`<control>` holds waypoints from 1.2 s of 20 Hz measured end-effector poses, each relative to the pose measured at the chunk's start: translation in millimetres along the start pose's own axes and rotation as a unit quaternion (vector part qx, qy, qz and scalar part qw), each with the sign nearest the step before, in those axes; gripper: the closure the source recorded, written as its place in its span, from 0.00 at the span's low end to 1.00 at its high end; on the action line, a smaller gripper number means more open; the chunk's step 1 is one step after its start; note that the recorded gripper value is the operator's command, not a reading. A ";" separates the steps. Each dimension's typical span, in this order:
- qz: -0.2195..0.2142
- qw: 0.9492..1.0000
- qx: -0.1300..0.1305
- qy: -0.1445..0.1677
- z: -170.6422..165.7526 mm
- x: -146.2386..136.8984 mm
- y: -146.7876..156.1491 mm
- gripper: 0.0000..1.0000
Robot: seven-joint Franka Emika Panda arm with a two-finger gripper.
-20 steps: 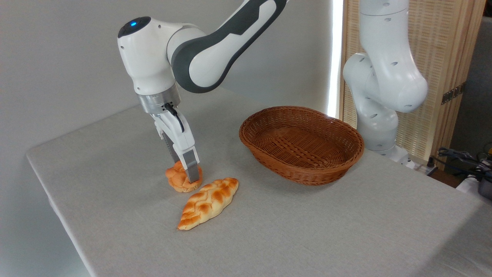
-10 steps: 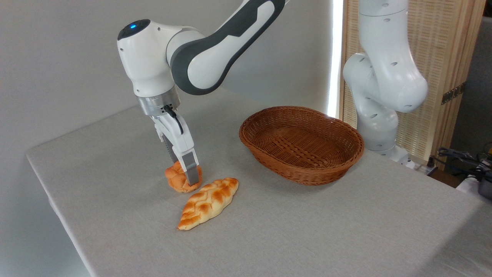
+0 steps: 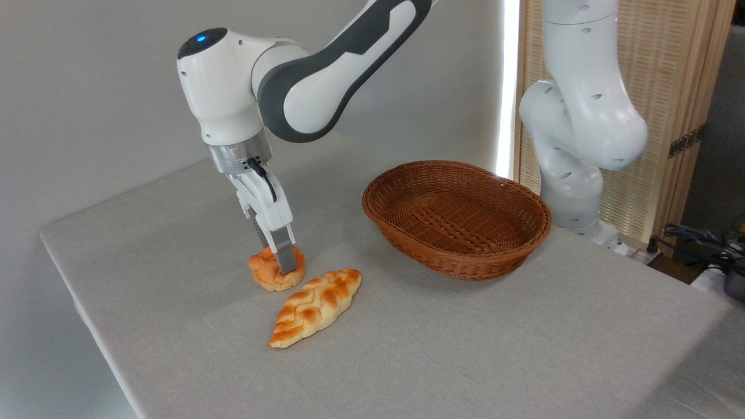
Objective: Put bread into the basket
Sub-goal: 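Close the gripper around the round bread roll, then lift the roll and carry it over the wicker basket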
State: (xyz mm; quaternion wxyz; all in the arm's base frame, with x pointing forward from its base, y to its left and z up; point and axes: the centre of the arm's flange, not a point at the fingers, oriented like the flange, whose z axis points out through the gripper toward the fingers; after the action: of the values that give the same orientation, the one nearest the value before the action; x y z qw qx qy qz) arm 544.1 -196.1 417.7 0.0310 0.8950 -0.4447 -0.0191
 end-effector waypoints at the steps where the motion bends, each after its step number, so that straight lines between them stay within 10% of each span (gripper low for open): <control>1: 0.000 1.000 0.002 0.003 -2.5 0.4 0.1 0.41; 15: -0.014 0.999 0.034 0.039 -129.5 -38.7 54.3 0.34; 24: -0.051 0.998 -0.018 -0.015 -149.3 -101.0 93.3 0.26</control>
State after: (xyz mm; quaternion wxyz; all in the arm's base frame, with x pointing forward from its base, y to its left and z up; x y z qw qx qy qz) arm 418.1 -166.1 574.0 0.0395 0.9153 -0.3986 -0.0424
